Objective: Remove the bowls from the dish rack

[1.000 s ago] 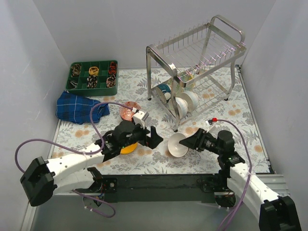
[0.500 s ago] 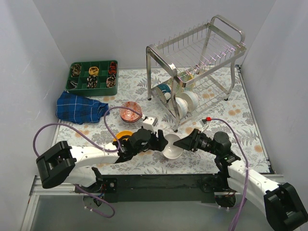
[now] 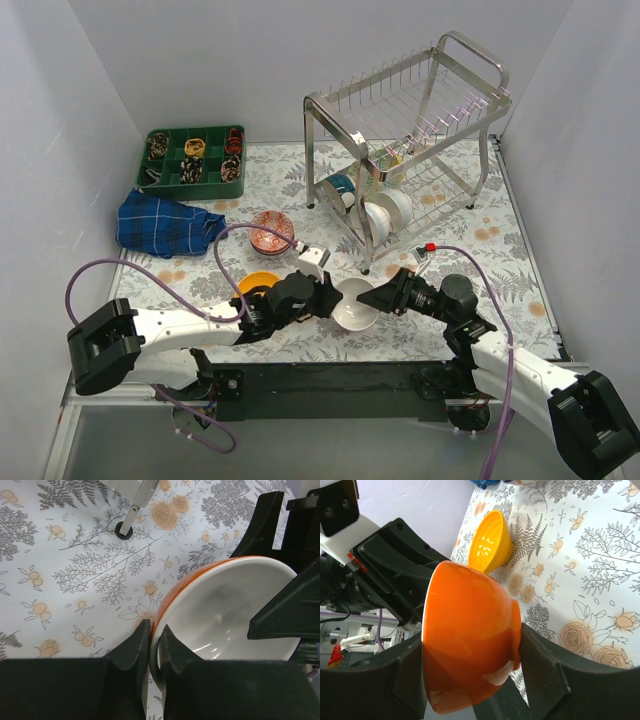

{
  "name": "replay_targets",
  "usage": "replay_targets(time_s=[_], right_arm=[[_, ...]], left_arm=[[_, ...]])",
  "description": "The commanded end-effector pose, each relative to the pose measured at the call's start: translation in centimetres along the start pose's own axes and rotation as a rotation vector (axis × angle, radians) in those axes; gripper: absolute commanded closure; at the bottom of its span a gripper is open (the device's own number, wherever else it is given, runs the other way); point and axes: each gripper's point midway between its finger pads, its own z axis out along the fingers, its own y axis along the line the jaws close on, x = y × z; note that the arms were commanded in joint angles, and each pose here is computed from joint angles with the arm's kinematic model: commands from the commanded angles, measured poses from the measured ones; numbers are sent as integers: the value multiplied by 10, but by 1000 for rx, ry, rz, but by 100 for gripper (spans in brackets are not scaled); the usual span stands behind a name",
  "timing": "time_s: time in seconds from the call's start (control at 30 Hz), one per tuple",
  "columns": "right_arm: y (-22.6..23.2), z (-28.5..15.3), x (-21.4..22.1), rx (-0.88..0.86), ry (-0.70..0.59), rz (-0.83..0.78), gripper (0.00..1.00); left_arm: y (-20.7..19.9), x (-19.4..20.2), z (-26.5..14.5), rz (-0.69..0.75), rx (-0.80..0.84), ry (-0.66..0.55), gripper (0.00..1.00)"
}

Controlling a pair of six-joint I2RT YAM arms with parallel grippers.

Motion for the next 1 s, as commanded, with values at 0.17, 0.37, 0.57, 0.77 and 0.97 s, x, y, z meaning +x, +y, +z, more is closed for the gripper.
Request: replay_targets(time_s=[0.17,0.37,0.57,0.77,0.97], right_arm=[[-12,1,-19,119,-46,-146,9],[-28,-6,-41,278,-99,-254,6],[-32,-7,-44,303,-96,-274,6],[-30,-7,-51,317,-113,-310,7],[-29,-10,-60,337,-139,-372,7]], left_arm=[[54,-40,-38,95,-276,-29,100],[100,-57,-67,25,-406,43,100],[141,-58,-94,-61,-551,102,100],[162,-41,-99,-180,-639,136,100],[185,-38,-120,-275,-825,76,100]])
